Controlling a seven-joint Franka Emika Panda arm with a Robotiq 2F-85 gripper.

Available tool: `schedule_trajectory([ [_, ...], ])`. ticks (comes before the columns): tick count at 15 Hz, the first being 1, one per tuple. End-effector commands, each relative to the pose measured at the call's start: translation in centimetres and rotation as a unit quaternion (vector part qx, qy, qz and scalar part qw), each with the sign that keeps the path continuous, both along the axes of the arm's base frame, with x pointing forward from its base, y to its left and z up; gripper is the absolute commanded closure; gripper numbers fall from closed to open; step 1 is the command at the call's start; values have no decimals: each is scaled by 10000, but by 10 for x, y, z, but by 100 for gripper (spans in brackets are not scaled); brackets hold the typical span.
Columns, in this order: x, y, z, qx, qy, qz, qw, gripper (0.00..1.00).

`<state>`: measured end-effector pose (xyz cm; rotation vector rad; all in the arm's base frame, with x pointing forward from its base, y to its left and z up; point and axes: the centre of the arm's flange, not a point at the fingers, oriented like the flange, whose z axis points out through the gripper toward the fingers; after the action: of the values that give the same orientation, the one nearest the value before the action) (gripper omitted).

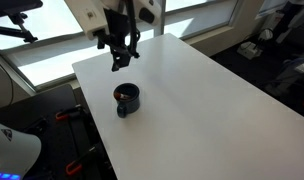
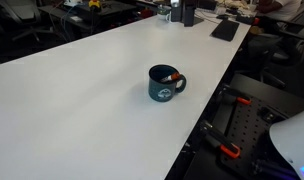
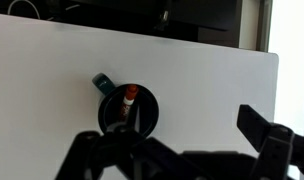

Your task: Remove the marker from the mug.

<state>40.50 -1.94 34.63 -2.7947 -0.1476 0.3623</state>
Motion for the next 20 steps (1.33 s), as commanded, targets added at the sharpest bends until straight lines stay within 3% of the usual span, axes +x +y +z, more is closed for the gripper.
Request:
schedule_trajectory([
  [1,16,-6,-24,-25,265,-170,9995,0],
  [4,18,-8,-40,20,495,-120,9987,0],
  [5,7,-9,-35,-35,416,-104,9991,0],
  [10,12,-8,-46,-79,530,-98,9985,0],
  [20,52,-15,-84,-144,707,-251,9971,0],
])
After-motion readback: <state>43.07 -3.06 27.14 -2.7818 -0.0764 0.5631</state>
